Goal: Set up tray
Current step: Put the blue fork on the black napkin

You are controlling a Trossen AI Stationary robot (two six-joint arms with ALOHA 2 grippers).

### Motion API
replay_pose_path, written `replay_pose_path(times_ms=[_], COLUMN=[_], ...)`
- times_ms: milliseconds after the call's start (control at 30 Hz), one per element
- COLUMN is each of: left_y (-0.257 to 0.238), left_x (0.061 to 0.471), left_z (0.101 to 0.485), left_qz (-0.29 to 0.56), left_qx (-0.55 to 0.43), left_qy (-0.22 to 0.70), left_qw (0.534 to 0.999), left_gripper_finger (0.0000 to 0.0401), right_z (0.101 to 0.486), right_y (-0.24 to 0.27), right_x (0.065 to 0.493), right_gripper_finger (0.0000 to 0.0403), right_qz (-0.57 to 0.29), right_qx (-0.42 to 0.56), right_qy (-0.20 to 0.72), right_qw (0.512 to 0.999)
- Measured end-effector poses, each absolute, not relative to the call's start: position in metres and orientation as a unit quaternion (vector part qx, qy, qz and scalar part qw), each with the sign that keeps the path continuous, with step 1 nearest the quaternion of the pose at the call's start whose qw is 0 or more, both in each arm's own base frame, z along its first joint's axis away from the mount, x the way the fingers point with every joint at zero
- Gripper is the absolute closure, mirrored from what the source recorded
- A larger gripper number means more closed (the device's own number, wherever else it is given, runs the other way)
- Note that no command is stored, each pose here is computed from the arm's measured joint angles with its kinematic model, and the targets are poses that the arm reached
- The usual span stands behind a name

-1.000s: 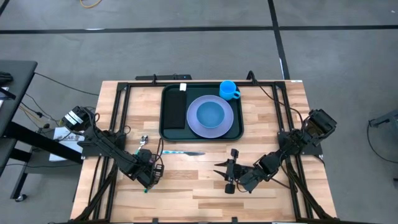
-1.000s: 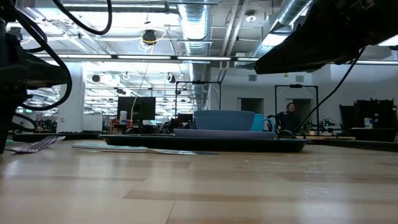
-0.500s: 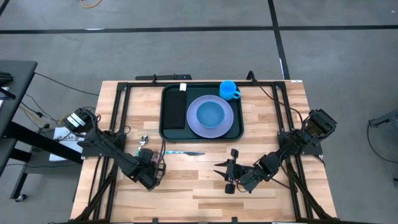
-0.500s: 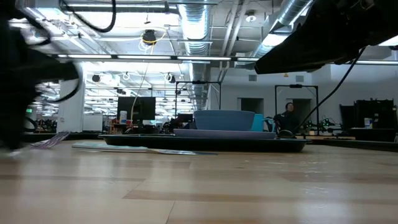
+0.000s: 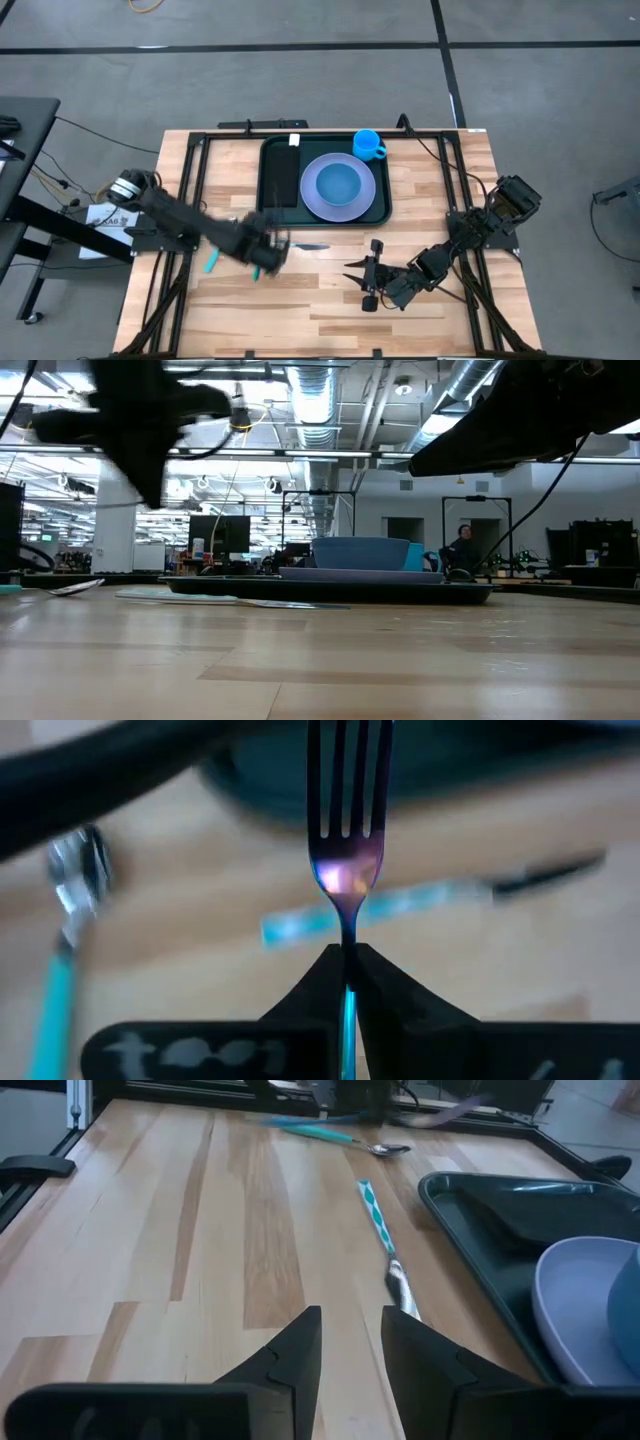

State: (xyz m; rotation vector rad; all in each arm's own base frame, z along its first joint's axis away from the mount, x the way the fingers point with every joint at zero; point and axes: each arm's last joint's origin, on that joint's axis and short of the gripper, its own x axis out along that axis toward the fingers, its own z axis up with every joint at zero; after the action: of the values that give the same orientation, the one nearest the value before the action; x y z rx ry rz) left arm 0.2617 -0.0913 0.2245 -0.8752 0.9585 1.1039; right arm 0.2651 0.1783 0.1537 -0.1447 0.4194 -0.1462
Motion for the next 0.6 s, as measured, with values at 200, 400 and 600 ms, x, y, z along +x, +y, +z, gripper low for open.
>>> replay_pose_path(times_ms=[200, 400, 600], left_y=[-0.016, 0.072, 0.143], left_x=[0.29, 0.295, 0.295], left_z=[0.268, 0.285, 0.269], left_qz=[0.491, 0.498, 0.506], left_qx=[-0.371, -0.409, -0.444], left_qy=[0.424, 0.39, 0.365], left_qw=[0.664, 0.657, 0.643], left_gripper_finger=[0.0401, 0.0401, 0.0401], right_z=[0.155, 0.155, 0.154], right_y=[0.177, 0.171, 0.167], right_x=[0.267, 0.271, 0.273], right_gripper_finger=[0.0303, 0.0303, 0.0303], right_qz=[-0.072, -0.08, -0.088], right_qx=[-0.089, -0.095, -0.101], right_qy=[0.204, 0.205, 0.214], right_qw=[0.972, 0.971, 0.968])
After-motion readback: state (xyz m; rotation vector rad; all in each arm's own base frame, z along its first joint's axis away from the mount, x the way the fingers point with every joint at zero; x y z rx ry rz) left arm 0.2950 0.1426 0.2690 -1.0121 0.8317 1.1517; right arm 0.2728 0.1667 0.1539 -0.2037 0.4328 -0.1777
